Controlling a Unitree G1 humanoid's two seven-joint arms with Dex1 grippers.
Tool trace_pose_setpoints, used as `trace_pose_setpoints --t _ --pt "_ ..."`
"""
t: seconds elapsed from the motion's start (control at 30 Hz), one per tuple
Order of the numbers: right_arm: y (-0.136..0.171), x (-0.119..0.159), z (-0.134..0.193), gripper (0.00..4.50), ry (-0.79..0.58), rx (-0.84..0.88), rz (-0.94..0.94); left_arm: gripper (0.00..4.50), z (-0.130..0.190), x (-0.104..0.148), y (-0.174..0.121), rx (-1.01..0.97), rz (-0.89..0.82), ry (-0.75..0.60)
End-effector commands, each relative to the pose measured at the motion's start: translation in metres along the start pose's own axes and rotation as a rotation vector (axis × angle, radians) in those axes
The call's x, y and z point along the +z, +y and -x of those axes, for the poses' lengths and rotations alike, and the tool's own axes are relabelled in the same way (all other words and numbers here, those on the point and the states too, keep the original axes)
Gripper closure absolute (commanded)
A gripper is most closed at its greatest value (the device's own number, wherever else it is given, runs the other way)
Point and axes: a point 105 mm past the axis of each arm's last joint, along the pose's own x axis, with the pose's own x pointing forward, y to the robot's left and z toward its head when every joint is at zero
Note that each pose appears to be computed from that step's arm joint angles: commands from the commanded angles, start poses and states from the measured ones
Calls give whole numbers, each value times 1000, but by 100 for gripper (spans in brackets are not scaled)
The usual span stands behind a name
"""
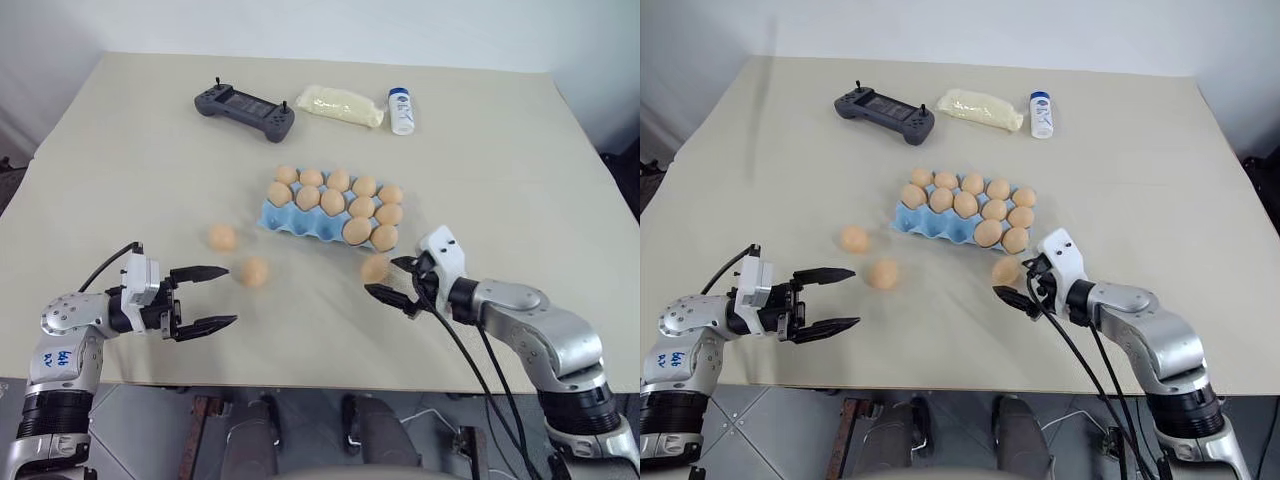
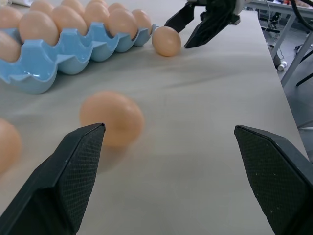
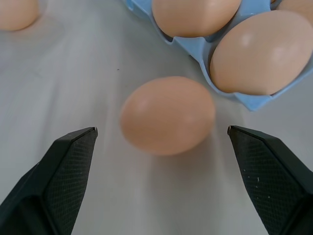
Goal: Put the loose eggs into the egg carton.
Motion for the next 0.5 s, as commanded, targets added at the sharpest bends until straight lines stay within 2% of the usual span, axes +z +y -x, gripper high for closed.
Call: trace_pose_setpoints --t 0.03,0.2,0.3,0.43,0.5 --pt "-1 9 -5 3 -36 -11 26 0 3 8 0 15 -33 -5" --pt "2 11 -14 3 -54 4 43 0 0 8 0 18 -34 -8" --pt "4 11 -15 58 -55 11 35 0 -1 8 1 19 -34 -11" --pt "9 15 -7 199 -62 33 40 0 -1 8 0 20 -34 -13" --pt "11 17 -1 227 -64 38 45 0 -1 8 0 20 -35 -12"
